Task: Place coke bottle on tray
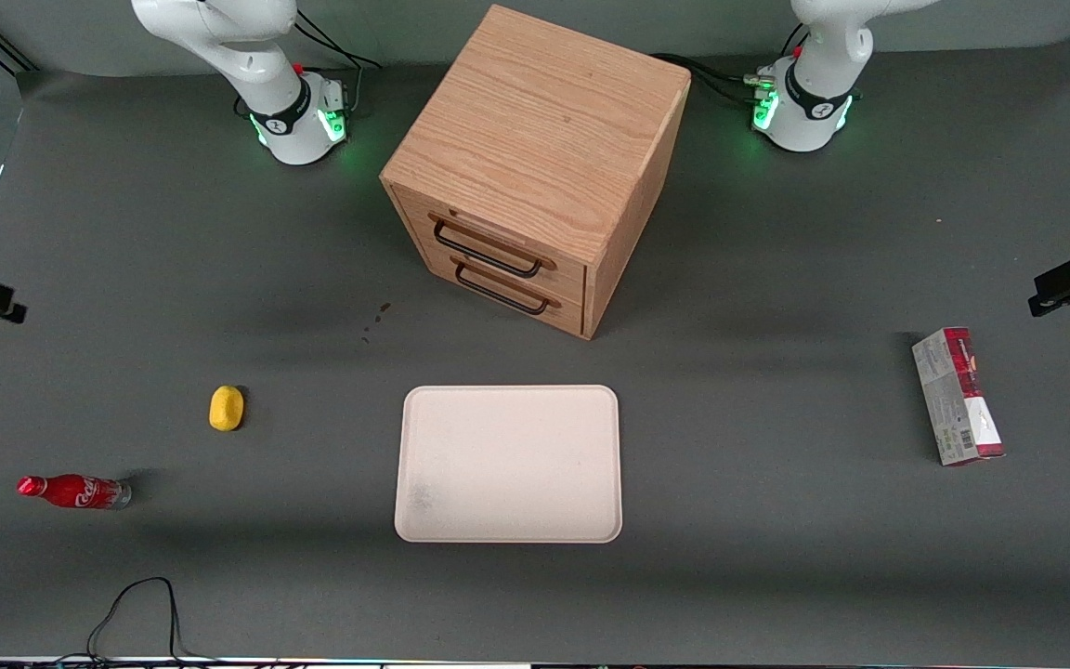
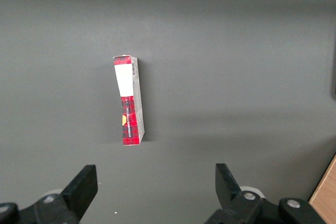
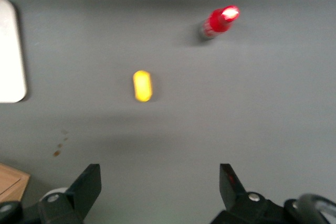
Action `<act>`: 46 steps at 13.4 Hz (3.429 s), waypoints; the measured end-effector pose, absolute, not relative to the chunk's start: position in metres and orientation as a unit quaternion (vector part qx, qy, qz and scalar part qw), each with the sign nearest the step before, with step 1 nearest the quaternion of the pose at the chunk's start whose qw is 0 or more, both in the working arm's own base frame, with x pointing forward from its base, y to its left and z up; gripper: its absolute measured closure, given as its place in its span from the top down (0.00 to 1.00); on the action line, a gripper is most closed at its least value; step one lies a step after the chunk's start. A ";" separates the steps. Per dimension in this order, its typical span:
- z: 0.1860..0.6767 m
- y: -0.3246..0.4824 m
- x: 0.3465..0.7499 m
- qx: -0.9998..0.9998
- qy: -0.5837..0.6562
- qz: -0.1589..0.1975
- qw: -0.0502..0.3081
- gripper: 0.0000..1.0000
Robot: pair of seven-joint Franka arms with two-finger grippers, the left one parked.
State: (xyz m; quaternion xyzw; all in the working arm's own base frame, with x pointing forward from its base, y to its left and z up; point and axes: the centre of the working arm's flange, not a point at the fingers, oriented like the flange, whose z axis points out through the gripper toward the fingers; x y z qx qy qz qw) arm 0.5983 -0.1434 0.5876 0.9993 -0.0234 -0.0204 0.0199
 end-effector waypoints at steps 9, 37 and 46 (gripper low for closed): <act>0.543 -0.242 0.674 1.000 -0.003 0.019 0.008 1.00; 0.324 -0.260 0.735 1.000 0.018 0.004 0.014 1.00; 0.323 -0.253 0.738 1.000 0.022 0.009 0.011 0.57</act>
